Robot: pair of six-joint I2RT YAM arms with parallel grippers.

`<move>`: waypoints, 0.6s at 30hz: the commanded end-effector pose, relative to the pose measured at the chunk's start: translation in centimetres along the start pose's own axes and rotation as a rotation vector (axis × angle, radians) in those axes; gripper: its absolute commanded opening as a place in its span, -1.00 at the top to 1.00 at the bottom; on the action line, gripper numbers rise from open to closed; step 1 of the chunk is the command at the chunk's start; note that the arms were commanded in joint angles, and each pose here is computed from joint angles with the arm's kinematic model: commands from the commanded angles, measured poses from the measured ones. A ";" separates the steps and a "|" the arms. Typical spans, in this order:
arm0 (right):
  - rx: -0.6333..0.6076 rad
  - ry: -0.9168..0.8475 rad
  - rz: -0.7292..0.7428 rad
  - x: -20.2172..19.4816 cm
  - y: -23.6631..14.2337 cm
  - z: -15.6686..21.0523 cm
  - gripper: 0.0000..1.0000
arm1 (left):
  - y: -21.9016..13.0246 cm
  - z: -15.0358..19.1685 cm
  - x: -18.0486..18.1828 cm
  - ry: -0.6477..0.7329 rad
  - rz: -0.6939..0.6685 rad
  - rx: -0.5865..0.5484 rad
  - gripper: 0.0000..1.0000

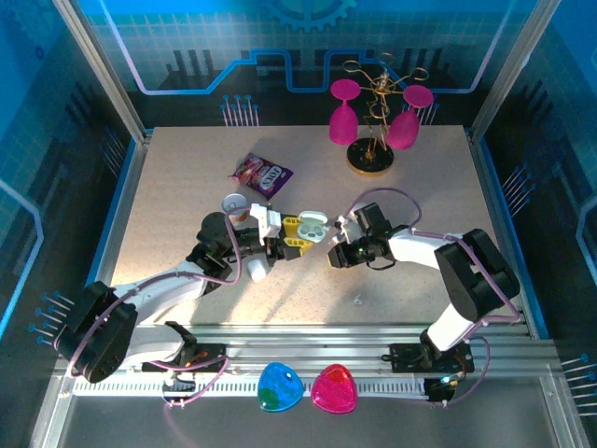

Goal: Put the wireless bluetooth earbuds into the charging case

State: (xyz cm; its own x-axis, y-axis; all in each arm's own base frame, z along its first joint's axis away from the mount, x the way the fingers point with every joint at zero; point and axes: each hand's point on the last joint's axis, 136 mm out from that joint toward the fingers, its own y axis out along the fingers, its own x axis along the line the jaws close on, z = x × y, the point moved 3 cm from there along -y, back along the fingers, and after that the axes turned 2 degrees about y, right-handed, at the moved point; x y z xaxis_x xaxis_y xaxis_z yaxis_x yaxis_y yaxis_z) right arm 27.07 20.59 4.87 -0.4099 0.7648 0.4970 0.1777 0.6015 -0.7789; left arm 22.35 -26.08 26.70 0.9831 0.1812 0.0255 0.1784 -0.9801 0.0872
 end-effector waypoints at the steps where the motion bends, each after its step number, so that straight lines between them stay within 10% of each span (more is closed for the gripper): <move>1: 0.017 0.024 -0.013 -0.5 0.4 0.5 0.44 | -0.1 -0.2 0.2 0.031 -0.004 -0.008 0.46; 18: 0.023 0.028 -0.003 -0.6 0.4 0.6 0.61 | -0.2 0.0 0.1 0.034 -0.007 -0.007 0.46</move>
State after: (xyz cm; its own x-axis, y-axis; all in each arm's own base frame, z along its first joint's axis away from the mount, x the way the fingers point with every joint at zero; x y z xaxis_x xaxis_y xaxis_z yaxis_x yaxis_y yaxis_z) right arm 27.07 20.58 4.23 -0.4000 0.7671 0.5015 0.1659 0.5988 -0.7836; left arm 22.36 -26.08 26.70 0.9830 0.1816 0.0259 0.1788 -0.9800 0.0872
